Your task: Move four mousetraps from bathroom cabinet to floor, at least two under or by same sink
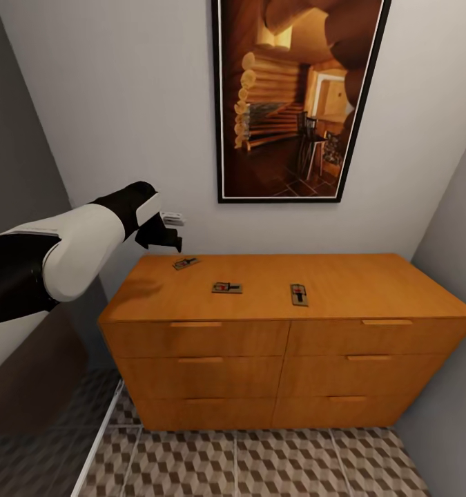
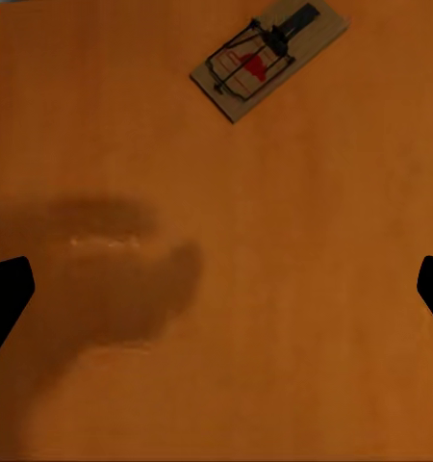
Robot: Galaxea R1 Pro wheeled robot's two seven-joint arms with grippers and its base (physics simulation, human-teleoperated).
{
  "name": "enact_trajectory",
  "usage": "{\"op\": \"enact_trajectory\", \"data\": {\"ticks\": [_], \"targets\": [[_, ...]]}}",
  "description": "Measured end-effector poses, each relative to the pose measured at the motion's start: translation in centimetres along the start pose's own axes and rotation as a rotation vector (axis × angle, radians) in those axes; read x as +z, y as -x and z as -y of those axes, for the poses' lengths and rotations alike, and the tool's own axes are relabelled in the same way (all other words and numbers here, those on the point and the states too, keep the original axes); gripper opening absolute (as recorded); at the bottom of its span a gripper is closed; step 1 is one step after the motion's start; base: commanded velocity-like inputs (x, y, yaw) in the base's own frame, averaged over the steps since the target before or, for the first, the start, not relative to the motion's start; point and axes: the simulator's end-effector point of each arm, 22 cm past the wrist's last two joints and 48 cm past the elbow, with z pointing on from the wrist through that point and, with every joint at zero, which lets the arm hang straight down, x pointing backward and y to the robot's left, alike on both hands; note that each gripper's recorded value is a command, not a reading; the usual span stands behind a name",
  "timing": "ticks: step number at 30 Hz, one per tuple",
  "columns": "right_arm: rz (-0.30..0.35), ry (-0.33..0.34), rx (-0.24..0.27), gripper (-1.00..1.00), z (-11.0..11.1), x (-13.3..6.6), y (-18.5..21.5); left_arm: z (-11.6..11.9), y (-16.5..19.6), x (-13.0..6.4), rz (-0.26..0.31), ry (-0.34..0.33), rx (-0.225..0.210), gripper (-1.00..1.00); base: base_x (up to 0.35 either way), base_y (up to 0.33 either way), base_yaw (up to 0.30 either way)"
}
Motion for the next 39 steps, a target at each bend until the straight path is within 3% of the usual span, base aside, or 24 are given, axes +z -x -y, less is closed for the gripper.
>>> {"op": "enact_trajectory", "data": {"ticks": [11, 24, 39], "targets": [[0.000, 0.001, 0.000, -1.00, -0.04, 0.01, 0.01, -0.01, -0.03, 0.04, -0.001, 0.000, 0.000, 1.00, 0.221, 0.000, 0.000], [0.001, 0.002, 0.000, -1.00, -0.16, 0.01, 0.04, -0.01, -0.53, 0.53, -0.011, 0.000, 0.000, 1.00, 0.032, 0.000, 0.000], [0.001, 0.002, 0.000, -1.00, -0.15, 0.01, 0.05, 0.04, -0.80, 0.81, -0.015, -0.001, 0.000, 1.00, 0.178, 0.000, 0.000]]}}
